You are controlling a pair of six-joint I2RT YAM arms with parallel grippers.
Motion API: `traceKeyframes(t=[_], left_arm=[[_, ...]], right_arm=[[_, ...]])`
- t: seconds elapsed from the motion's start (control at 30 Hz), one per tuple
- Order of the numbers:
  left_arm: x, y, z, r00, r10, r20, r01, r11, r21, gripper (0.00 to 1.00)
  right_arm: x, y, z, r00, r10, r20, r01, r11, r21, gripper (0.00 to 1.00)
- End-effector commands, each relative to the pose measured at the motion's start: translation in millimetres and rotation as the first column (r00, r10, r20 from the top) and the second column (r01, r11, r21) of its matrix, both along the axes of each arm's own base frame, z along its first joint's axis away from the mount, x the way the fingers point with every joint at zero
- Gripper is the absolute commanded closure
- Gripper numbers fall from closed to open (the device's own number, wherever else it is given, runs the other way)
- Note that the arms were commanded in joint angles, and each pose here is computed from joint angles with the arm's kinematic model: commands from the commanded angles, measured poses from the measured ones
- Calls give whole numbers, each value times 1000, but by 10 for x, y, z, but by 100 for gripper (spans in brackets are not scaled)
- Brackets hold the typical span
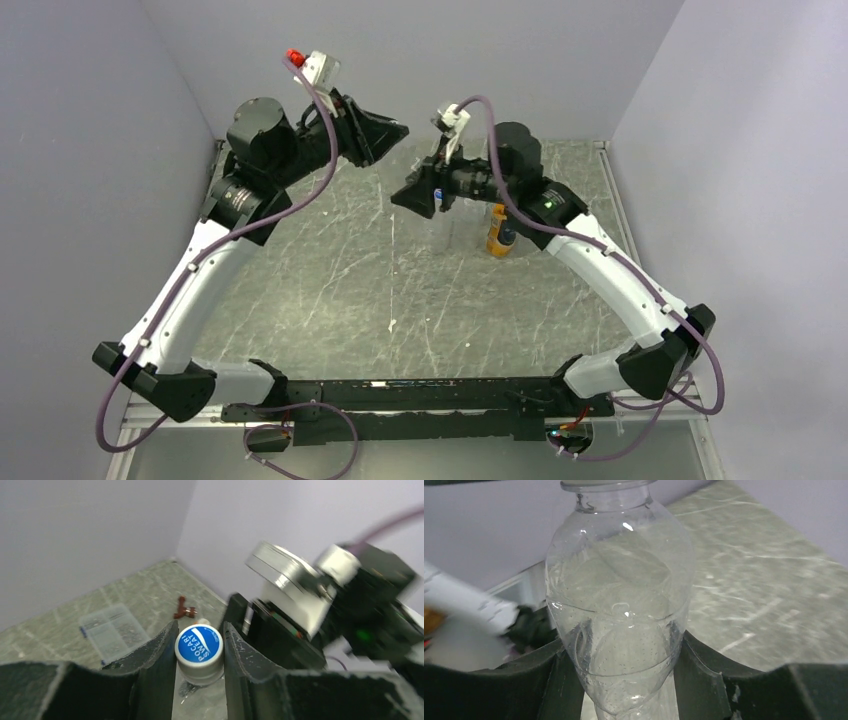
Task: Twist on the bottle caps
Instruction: Screw the bottle cap onto the plastic bottle.
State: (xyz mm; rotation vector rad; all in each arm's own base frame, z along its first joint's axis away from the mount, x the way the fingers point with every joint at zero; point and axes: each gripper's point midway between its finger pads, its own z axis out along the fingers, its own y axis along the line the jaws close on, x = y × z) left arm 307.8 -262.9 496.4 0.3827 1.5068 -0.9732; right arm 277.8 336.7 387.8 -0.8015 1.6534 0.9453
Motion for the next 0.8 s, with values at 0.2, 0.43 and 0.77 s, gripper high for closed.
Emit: traceKeyframes(t=[0.2, 0.43, 0.77], left_arm=[[-1681, -48, 321, 648, -700, 300, 696, 704, 141, 96], [-1621, -35, 341, 682, -668, 297, 658, 738, 148, 53], [-644, 340, 580, 962, -63, 264, 67, 998, -6, 1]], right_arm=[[-1343, -262, 801, 651, 734, 194, -756, 606, 246, 88], [-1191, -212, 812, 727, 667, 163, -685, 690, 232, 86], [-383, -263, 526, 981, 176, 84, -187, 970, 157, 81]])
